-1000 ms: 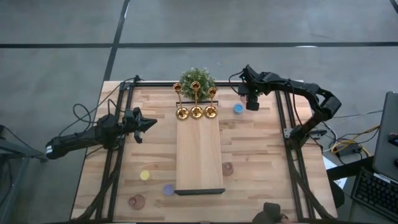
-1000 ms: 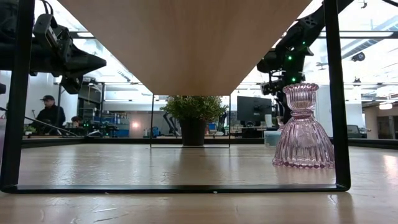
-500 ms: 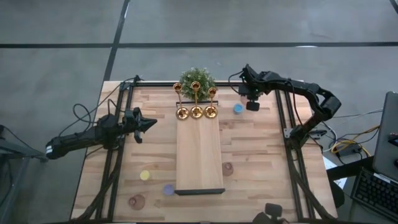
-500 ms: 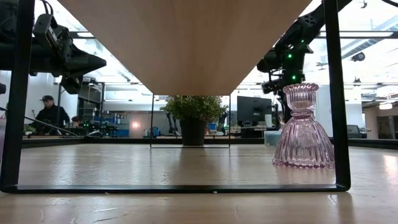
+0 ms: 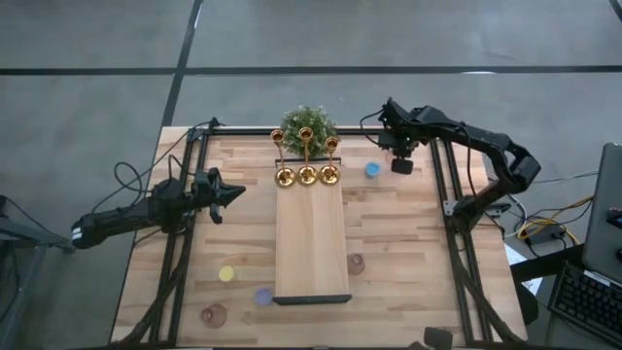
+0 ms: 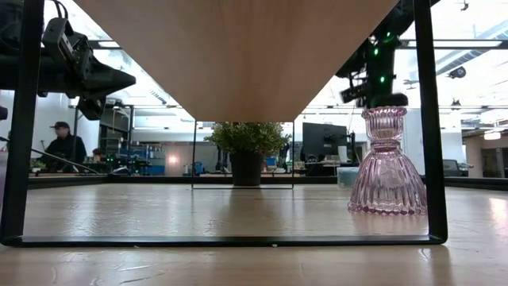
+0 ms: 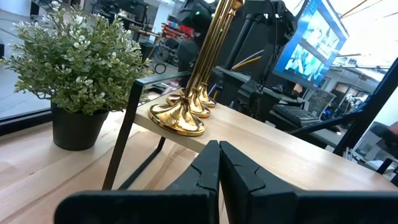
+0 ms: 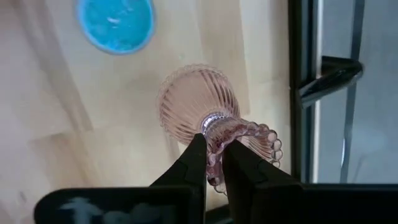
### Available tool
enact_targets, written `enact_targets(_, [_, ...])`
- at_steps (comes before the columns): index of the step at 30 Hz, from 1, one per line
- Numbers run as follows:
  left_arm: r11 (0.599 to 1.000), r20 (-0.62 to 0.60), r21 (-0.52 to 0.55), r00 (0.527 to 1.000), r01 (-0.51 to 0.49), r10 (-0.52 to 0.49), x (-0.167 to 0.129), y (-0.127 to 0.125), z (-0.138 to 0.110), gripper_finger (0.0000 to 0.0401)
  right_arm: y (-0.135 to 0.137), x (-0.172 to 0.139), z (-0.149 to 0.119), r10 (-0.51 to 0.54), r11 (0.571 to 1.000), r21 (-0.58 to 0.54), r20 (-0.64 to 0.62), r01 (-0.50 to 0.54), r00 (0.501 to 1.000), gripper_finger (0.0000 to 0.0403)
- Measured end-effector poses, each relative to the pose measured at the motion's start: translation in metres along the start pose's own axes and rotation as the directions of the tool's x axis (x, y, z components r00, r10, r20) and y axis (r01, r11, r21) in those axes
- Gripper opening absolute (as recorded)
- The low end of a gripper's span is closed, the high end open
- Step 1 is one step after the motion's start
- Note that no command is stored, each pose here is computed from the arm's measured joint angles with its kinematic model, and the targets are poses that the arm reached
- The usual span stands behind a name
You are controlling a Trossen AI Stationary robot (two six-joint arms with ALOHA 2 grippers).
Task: Pick & Place candle stick holders
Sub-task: Put the top pink glass candle holder on the shelf
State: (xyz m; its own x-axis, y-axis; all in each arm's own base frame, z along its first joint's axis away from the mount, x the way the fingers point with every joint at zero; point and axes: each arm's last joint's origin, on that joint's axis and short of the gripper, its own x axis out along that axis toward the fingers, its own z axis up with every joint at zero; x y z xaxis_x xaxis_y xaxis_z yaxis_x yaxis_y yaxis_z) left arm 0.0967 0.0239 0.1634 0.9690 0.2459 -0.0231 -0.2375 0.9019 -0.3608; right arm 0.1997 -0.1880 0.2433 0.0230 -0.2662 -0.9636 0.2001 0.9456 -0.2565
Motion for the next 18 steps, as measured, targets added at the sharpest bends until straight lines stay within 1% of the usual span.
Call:
enact_targets(5, [1.000, 0.000, 0.000, 1.000, 0.000, 0.000, 0.000, 0.000, 0.000, 0.0010, 0.012, -0.023, -0.003, 0.006, 1.000, -0.023, 0.010, -0.005, 1.000, 0.0022])
enact_targets(8, [1.000, 0.000, 0.000, 1.000, 0.001, -0.001, 0.000, 0.000, 0.000, 0.0010, 0.022, -0.040, -0.004, -0.002, 1.000, -0.023, 0.044, 0.003, 0.999, 0.0022])
enact_targets(13, [1.000, 0.000, -0.001, 1.000, 0.001, -0.001, 0.000, 0.000, 0.000, 0.0010, 0.043, -0.065, -0.004, -0.005, 0.999, -0.041, 0.106, 0.009, 0.994, 0.0022])
enact_targets(18, [1.000, 0.000, -0.001, 1.000, 0.001, -0.001, 0.000, 0.000, 0.000, 0.0010, 0.065, -0.088, -0.002, 0.013, 0.999, -0.052, 0.145, -0.006, 0.989, 0.0022])
